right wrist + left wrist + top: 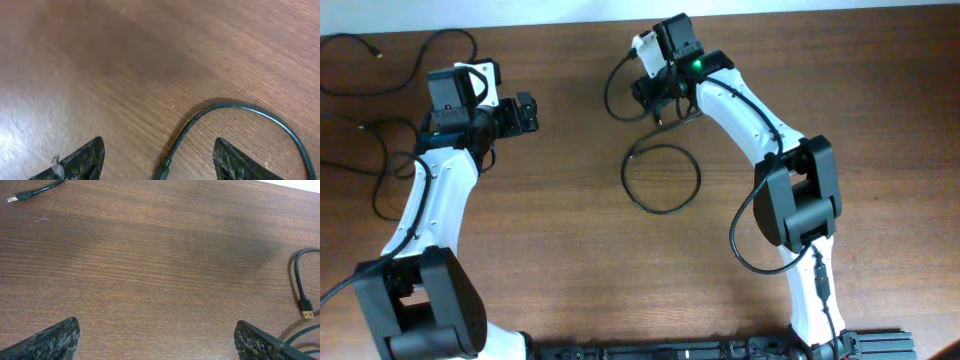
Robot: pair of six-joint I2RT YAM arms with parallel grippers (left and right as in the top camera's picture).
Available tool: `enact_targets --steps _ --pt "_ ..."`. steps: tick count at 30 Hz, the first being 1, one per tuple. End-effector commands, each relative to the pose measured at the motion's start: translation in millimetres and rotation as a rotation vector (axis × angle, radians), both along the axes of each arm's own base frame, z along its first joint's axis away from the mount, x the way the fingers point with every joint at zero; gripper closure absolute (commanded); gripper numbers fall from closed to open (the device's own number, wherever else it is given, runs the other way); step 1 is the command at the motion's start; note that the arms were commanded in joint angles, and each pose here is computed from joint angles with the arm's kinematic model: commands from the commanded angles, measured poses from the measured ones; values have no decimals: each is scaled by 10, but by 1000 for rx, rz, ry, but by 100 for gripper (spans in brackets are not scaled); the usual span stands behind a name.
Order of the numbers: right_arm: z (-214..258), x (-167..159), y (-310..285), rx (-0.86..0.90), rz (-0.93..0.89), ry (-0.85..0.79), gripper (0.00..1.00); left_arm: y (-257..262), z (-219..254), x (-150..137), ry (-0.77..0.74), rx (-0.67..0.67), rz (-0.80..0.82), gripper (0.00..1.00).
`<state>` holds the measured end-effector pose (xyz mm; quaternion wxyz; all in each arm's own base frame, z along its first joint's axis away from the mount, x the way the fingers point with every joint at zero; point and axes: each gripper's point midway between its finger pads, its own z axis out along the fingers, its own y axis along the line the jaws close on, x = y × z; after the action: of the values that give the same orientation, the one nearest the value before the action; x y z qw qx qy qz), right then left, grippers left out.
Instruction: Untangle cables
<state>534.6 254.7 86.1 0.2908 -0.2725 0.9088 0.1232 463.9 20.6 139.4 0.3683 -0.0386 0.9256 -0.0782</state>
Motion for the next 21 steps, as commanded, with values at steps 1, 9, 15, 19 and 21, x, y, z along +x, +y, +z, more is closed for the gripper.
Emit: enact_targets --steps 1,9,15,19,21 --pt "-98 58 -49 13 -90 26 43 13 147 14 -34 23 -9 1" --pt "-518 80 -44 -7 -95 69 53 4 117 -17 -16 20 -10 1" --pt "-705 44 -149 -54 -144 107 63 3 97 -37 -4 18 -10 1" --pt "-751 -8 -166 -50 -171 139 67 3 96 -38 -4 18 -10 1" --pt "-752 -9 -166 -50 -171 139 68 3 97 -37 -4 18 -10 1"
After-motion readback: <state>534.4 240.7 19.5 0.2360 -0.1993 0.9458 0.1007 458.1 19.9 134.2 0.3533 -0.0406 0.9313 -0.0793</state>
